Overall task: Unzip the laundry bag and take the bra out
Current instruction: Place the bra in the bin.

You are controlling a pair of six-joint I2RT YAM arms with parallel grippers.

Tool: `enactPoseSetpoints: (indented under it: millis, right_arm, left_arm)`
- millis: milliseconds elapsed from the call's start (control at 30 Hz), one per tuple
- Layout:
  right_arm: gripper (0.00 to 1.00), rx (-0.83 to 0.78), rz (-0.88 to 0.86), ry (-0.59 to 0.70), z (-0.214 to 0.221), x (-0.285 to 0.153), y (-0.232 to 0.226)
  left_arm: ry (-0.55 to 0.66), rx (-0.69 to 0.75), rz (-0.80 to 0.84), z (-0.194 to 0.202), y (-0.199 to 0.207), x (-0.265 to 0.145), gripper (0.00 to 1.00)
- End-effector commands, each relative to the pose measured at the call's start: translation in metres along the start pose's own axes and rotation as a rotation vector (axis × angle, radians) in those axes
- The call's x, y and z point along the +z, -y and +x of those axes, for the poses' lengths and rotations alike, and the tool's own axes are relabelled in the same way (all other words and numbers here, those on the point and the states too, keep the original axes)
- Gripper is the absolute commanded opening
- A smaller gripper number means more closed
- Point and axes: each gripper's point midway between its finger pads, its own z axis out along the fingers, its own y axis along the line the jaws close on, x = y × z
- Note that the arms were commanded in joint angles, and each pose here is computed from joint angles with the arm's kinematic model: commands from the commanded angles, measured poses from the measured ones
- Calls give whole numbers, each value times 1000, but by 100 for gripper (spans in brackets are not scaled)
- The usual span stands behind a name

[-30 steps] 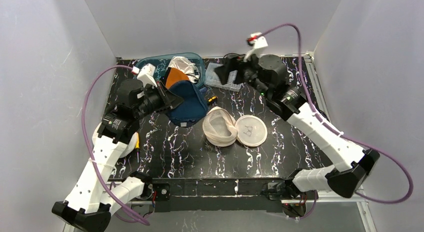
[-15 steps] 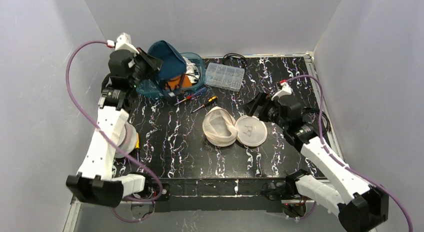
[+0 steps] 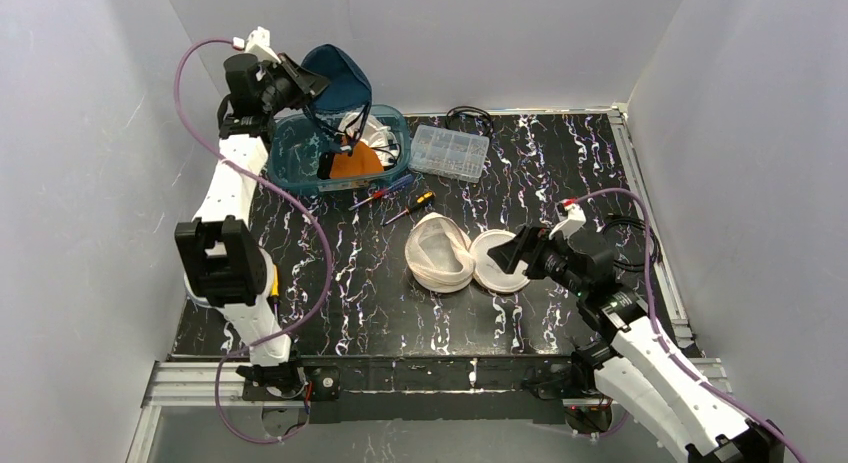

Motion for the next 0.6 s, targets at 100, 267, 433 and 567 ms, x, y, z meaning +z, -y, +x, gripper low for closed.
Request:
enactPoseSetpoints:
  millis: [100, 267, 433, 567]
  right_arm:
    - [95, -46, -26, -11, 11, -2, 3]
    - [95, -41, -20, -28, 22, -1, 10]
    - [95, -61, -19, -35, 25, -1, 13]
    - [95, -63, -14, -40, 29, 3, 16]
  left_arm:
    - [-16, 184, 112, 6, -5, 33, 0]
    - [-66, 211, 134, 33, -26, 64, 0]
    - [-147, 245, 203, 76, -21, 88, 0]
    - [-198, 183, 171, 100, -40, 93, 0]
